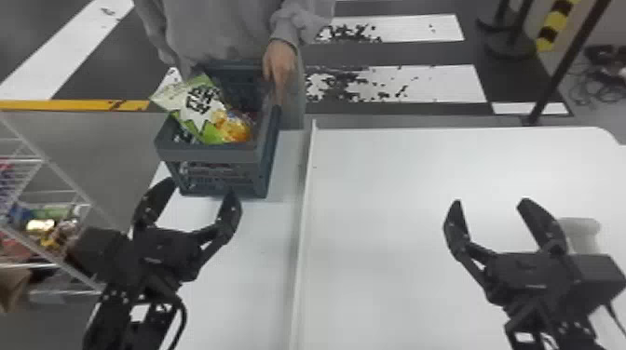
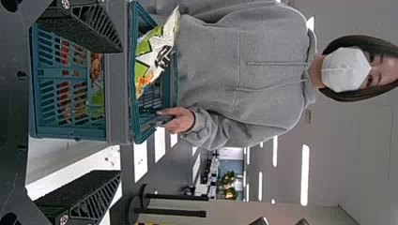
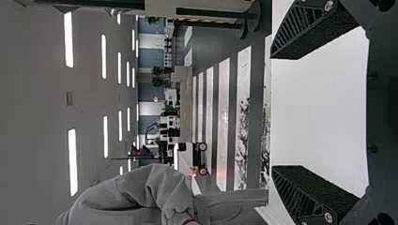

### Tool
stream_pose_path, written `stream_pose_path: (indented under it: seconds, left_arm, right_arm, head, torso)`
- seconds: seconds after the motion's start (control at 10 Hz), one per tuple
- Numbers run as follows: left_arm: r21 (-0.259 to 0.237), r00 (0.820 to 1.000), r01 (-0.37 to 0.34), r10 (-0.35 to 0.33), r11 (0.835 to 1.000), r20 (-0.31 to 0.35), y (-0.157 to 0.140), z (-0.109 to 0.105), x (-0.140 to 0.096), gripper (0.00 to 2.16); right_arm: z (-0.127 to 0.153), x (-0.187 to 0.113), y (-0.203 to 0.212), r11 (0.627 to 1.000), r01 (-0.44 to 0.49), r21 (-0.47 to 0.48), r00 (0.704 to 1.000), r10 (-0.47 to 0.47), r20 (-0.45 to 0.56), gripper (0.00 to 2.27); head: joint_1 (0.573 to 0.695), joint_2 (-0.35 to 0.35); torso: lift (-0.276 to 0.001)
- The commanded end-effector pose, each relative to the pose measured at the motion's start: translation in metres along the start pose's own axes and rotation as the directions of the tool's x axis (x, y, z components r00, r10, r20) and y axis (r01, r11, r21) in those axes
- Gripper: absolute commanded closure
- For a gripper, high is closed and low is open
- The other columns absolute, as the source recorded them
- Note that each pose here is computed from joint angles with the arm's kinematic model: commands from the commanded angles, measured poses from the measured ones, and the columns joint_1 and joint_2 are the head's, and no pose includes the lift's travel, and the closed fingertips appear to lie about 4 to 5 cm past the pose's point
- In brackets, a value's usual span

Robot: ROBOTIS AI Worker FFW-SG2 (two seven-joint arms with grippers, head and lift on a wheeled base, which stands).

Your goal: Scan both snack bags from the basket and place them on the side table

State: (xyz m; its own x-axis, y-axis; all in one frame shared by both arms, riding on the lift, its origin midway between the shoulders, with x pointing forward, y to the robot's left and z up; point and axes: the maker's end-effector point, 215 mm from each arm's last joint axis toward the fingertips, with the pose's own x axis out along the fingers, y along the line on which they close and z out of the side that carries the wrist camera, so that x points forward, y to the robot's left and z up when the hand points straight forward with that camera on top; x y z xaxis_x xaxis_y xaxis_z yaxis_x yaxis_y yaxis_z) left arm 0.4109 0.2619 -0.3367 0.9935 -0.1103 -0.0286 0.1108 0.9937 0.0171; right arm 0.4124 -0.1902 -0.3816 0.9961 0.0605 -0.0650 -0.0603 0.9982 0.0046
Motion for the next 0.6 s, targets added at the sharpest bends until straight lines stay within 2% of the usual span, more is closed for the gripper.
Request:
stream_pose_path:
  seconds: [0.0, 0.5]
  left_arm:
    - [-0.004, 1.000, 0.003, -0.003, 1.000, -0.004, -0.0014, -0.0013, 0.0005, 0.07]
    - [-0.008, 1.000, 0.012, -0.012, 1.000, -0.014, -0.0032, -0.0038, 0.0020, 0.07]
  right_arm:
    - [0.0004, 0.0003, 0.0002, 1.000, 0.001, 0.002, 1.000, -0.001, 0.001, 0.09]
    - [0.0002, 0.0008, 0.0002, 1.000, 0.001, 0.002, 1.000, -0.001, 0.001, 0.09]
  head:
    - [0.695, 0.099]
    - [0.695, 0.095]
  torso:
    - [-0.075]
    - [-0.075]
